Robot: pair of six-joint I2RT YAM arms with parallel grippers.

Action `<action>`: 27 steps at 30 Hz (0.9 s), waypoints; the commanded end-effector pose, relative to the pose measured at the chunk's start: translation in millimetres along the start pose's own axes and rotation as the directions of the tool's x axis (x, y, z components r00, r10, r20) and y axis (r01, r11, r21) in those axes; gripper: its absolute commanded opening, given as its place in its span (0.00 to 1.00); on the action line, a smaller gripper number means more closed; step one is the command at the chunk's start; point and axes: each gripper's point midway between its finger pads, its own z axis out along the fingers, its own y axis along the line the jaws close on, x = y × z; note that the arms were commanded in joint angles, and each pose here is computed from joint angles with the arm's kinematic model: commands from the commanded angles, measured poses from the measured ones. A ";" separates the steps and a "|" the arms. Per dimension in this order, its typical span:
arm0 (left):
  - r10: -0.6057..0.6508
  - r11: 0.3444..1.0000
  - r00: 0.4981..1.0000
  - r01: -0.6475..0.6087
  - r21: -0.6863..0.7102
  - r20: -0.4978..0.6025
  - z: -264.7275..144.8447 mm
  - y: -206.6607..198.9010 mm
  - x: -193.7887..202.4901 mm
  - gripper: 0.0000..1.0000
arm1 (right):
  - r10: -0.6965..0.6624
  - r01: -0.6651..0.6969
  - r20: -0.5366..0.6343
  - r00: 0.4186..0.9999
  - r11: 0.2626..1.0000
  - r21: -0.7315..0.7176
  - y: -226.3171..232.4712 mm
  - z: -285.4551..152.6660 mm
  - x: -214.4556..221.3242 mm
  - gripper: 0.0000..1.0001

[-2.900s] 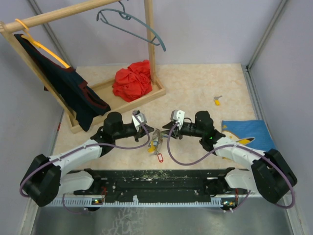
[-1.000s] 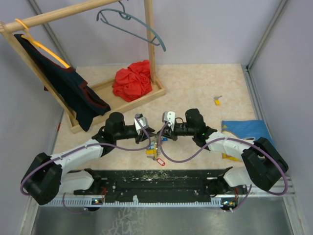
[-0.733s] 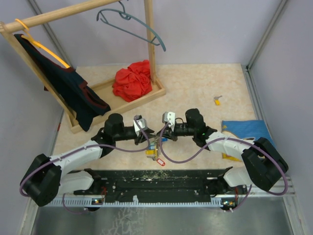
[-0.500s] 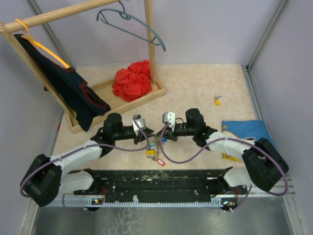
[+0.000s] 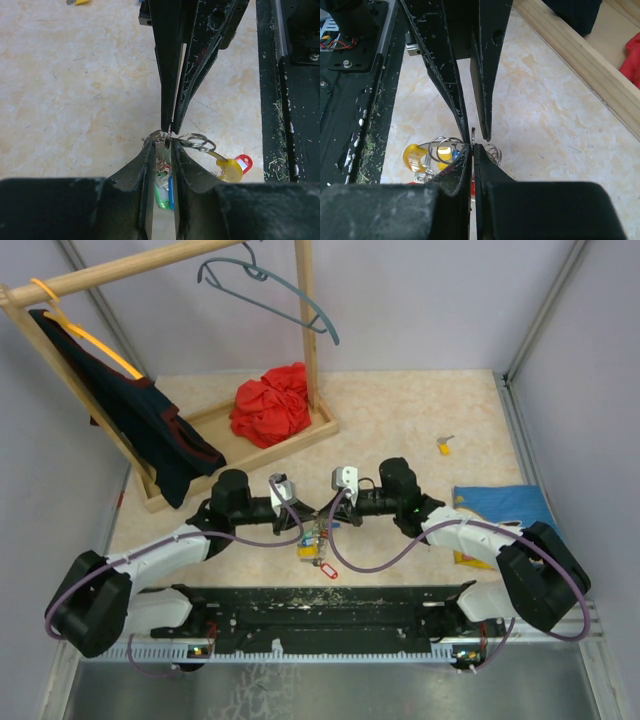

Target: Put the keys on the keyring

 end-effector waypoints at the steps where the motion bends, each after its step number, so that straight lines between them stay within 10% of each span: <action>1: 0.004 0.999 1.000 -0.004 0.042 0.012 3.0 -3.3 -3.2 0.23 | -0.112 0.113 0.096 0.989 0.994 -0.003 -8.6 -0.9 -44.6 0.00; 27: 0.021 0.998 0.998 -0.024 0.058 0.067 2.7 -4.9 -22.2 0.05 | -0.067 0.067 0.003 0.998 0.996 -0.051 -4.8 10.1 -22.1 0.00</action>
